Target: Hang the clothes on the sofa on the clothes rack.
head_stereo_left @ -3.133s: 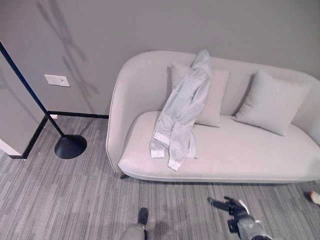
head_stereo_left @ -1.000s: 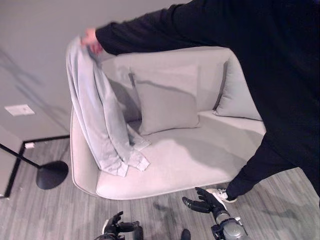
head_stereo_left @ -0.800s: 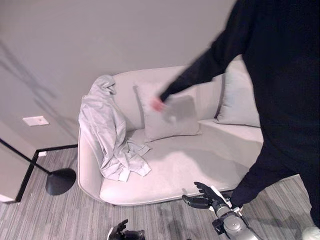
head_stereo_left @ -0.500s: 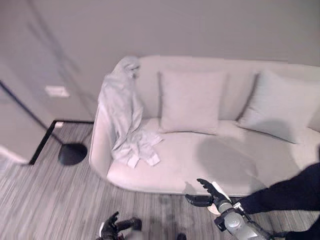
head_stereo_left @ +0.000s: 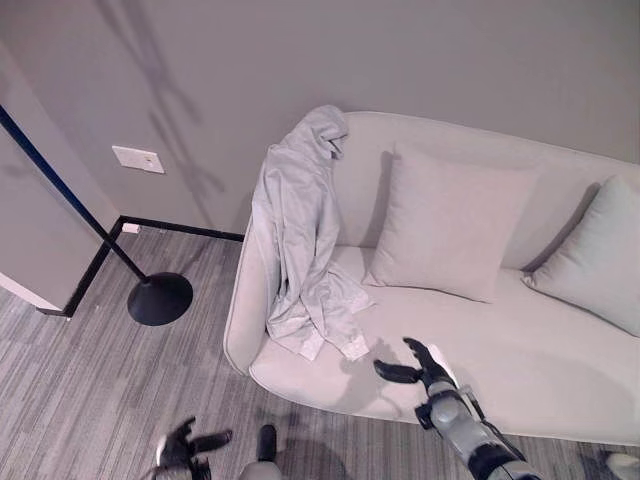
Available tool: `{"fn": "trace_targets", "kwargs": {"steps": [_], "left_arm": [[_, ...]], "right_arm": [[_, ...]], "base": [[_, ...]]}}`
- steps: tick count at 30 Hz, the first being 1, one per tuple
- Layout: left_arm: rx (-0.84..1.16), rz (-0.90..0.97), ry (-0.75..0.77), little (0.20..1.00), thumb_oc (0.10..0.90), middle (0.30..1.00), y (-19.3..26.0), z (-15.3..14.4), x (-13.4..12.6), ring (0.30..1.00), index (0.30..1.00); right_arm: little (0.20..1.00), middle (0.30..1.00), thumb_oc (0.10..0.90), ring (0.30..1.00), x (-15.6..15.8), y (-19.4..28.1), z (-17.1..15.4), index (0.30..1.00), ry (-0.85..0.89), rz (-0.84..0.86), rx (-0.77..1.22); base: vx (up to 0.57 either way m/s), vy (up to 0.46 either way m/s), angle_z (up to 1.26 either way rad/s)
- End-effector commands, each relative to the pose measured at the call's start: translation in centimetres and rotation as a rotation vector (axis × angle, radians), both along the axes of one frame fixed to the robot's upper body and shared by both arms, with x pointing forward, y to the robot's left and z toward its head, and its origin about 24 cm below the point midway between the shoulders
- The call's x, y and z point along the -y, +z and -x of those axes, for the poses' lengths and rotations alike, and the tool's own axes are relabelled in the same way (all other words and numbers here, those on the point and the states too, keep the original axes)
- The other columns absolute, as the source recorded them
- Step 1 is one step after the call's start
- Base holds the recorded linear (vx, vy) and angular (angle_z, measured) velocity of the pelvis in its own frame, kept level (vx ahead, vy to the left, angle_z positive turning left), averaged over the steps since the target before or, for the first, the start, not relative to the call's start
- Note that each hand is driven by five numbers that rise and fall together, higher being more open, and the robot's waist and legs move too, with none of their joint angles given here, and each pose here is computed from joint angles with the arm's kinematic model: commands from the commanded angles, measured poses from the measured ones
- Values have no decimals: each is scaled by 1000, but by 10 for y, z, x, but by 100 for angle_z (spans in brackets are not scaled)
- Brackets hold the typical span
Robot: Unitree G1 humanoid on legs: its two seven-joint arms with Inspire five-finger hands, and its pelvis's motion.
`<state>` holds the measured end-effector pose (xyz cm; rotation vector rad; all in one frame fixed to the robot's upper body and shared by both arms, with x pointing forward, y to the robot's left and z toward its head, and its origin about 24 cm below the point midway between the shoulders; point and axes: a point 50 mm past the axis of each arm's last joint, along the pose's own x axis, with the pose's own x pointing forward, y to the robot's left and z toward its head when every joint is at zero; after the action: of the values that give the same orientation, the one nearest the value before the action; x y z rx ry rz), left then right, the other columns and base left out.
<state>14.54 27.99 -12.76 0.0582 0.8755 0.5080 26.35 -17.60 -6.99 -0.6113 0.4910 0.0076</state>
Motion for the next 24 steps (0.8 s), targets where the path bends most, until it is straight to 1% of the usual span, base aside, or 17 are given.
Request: {"fn": "trace_targets", "kwargs": {"steps": [1,2,3,4,6,9,10,12,13,16,18,20,24], "left_arm": [[-108,39,-34,900,800,900,-19,35,21,900,900],[-107,51,-70,900,800,900,-20,34,27,900,900],[-107,52,-70,900,800,900,-20,34,27,900,900],[-90,57,-79,900,800,900,-20,30,30,900,900],[-75,59,-46,900,800,900,-19,26,30,900,900],[-74,69,-27,900,800,900,-20,29,32,900,900],[-91,80,-51,900,800,900,-24,35,40,900,900],[-102,93,-108,900,800,900,-26,36,51,900,900],[-96,98,-134,900,800,900,-27,32,57,900,900],[-84,93,-156,900,800,900,-26,27,60,900,900],[-42,76,-195,900,800,900,-21,14,64,900,900],[-10,51,-208,900,800,900,-17,4,62,900,900],[18,25,-219,900,800,900,-12,-5,61,900,900]], "right_arm": [[900,900,800,900,33,26,-18,900,-53,102,136],[900,900,800,900,34,27,-20,900,-41,115,139],[900,900,800,900,34,27,-20,900,-41,116,139],[900,900,800,900,33,37,-31,900,-15,145,168],[900,900,800,900,29,39,-33,900,10,164,175],[900,900,800,900,28,39,-33,900,27,164,177],[900,900,800,900,26,37,-32,900,48,172,168],[900,900,800,900,23,39,-39,900,52,173,167],[900,900,800,900,17,44,-45,900,69,175,187],[900,900,800,900,11,50,-51,900,87,180,220],[900,900,800,900,4,64,-64,900,98,206,283],[900,900,800,900,-1,78,-74,900,100,222,346],[900,900,800,900,-4,92,-82,900,98,234,416]], "base": [[87,31,-14],[48,6,4],[27,-89,13],[-19,-155,12],[92,-238,18],[82,-136,41],[46,-115,44],[-8,-126,29],[-75,-79,17],[-45,-24,25],[-100,-3,8],[-80,17,13],[-31,25,17]]}}
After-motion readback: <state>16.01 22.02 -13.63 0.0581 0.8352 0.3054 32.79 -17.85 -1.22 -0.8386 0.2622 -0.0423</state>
